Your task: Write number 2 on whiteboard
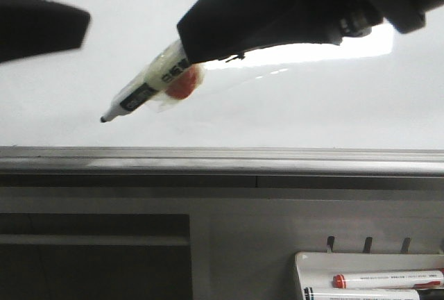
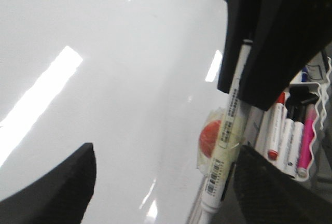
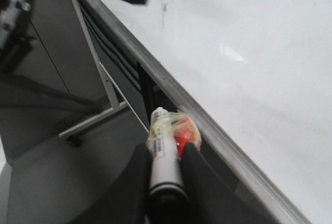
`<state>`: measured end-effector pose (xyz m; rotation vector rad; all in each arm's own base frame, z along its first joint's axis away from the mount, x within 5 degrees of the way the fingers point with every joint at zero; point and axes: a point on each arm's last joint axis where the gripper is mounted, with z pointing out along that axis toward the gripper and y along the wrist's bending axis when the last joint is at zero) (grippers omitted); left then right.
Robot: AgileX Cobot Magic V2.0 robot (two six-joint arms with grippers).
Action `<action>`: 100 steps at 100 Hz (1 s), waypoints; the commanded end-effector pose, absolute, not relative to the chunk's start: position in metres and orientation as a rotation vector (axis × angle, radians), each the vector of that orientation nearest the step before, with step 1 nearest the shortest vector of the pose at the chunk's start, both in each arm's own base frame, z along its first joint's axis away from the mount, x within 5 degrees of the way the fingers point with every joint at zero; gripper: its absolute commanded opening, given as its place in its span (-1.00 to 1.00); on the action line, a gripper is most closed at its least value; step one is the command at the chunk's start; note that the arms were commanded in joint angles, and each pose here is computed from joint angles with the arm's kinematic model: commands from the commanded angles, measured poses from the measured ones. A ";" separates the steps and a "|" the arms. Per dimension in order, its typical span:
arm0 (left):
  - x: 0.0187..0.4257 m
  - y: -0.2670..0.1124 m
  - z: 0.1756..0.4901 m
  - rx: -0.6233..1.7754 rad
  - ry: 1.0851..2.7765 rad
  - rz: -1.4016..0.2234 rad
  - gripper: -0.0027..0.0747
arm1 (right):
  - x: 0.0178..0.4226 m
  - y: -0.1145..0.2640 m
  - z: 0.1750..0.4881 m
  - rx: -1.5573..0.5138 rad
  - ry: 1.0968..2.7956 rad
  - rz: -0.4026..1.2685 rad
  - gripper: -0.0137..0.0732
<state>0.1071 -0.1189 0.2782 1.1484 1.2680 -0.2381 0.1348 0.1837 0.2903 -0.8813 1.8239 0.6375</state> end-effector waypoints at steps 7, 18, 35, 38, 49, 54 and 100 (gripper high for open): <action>0.097 -0.101 0.307 0.872 1.305 -0.375 0.07 | 0.145 0.182 0.320 -0.780 1.660 0.646 -0.85; 0.095 -0.088 0.316 0.691 1.334 -0.455 -0.54 | 0.145 0.184 0.320 -0.772 1.651 0.651 -0.85; 0.099 -0.079 0.322 0.586 1.311 -0.438 -0.98 | 0.151 0.182 0.324 -0.762 1.612 0.619 -0.85; 0.100 -0.077 0.323 0.560 1.313 -0.438 -0.98 | 0.152 0.181 0.325 -0.761 1.614 0.614 -0.85; 0.104 -0.070 0.326 0.437 1.312 -0.458 -0.98 | 0.155 0.179 0.325 -0.755 1.615 0.599 -0.85; 0.106 -0.067 0.327 0.409 1.302 -0.443 -0.98 | 0.156 0.178 0.325 -0.750 1.621 0.592 -0.85; 0.111 -0.056 0.327 0.317 1.301 -0.396 -0.98 | 0.179 0.171 0.335 -0.693 1.666 0.527 -0.84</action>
